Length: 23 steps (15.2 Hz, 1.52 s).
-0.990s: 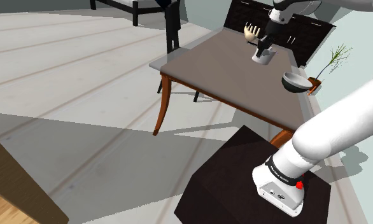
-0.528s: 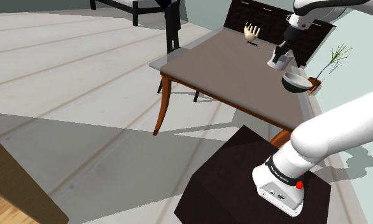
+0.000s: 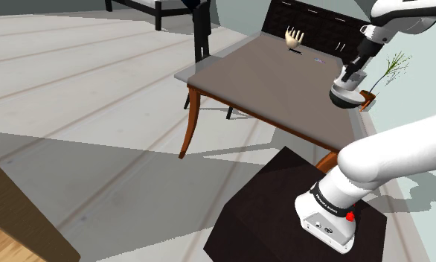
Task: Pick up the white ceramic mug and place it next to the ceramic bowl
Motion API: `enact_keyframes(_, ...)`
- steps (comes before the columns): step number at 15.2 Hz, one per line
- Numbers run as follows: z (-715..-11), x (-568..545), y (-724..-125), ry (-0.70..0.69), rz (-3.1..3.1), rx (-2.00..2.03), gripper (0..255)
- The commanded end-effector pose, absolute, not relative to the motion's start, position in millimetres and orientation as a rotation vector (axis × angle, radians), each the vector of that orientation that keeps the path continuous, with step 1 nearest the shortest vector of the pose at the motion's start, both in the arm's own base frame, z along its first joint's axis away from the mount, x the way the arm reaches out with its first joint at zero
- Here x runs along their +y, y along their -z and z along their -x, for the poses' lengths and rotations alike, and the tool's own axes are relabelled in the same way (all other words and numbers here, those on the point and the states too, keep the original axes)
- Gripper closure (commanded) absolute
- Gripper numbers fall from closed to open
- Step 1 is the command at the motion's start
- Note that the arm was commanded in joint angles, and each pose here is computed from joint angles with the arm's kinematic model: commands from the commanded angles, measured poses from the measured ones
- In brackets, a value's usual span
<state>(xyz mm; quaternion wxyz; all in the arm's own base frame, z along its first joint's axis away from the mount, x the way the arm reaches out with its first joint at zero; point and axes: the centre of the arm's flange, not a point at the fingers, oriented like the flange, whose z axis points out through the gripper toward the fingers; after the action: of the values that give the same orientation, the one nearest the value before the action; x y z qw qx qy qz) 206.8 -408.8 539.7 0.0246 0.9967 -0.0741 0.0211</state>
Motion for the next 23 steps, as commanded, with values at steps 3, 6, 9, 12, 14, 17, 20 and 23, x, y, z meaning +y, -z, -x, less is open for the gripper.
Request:
enact_keyframes(3,-157,-429,-539,-0.065,-3.083,-0.227,255)
enact_keyframes(6,-120,-443,-539,-0.065,-3.083,-0.227,255)
enact_keyframes(9,-83,-458,-539,-0.065,-3.083,-0.227,255)
enact_keyframes(12,-53,-469,-539,-0.065,-3.083,-0.227,255)
enact_keyframes(14,-53,-469,-529,-0.065,-3.083,-0.227,255)
enact_keyframes(17,-53,-469,-513,-0.065,-3.083,-0.227,255)
enact_keyframes(20,-53,-469,-497,-0.065,-3.083,-0.227,255)
enact_keyframes(23,-53,-469,-481,-0.065,-3.083,-0.227,255)
